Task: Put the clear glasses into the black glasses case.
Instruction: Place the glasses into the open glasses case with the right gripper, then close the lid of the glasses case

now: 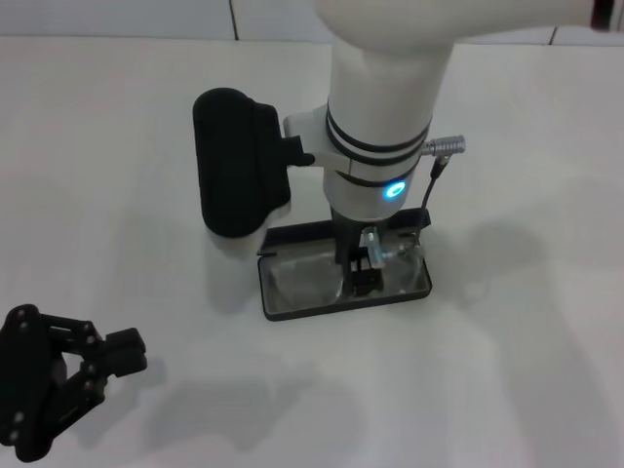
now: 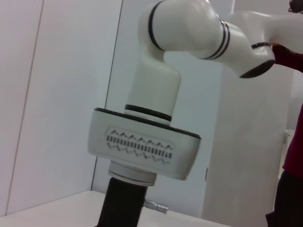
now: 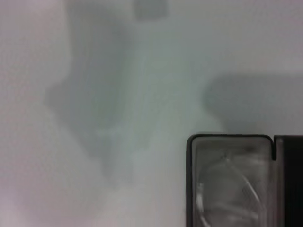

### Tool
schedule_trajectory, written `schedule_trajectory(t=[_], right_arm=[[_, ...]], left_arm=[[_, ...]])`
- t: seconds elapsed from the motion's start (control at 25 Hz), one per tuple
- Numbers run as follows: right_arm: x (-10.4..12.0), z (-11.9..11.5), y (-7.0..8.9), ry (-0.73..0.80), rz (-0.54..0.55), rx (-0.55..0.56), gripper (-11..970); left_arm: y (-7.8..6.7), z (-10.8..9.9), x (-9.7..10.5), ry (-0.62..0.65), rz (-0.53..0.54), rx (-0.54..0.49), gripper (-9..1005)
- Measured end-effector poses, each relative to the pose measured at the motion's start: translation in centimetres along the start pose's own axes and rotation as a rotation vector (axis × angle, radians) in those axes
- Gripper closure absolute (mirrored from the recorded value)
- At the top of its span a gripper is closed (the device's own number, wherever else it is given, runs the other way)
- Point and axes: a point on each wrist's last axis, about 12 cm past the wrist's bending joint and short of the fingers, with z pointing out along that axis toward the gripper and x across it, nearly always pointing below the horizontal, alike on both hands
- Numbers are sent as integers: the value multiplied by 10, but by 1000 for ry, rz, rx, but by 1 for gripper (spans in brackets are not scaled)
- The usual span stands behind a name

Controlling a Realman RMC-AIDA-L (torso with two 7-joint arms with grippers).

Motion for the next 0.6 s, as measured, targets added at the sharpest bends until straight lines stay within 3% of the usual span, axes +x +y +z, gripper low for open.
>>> schedule_trajectory(t=[0.28,0.6], right_arm=[[8,-3,13,-13,-15,76,663],[25,-15,29,-124,45,68,663]], left_arm=[[0,0,0,-7,-1,-2,917],[1,2,-2,-16,-1,0,915]])
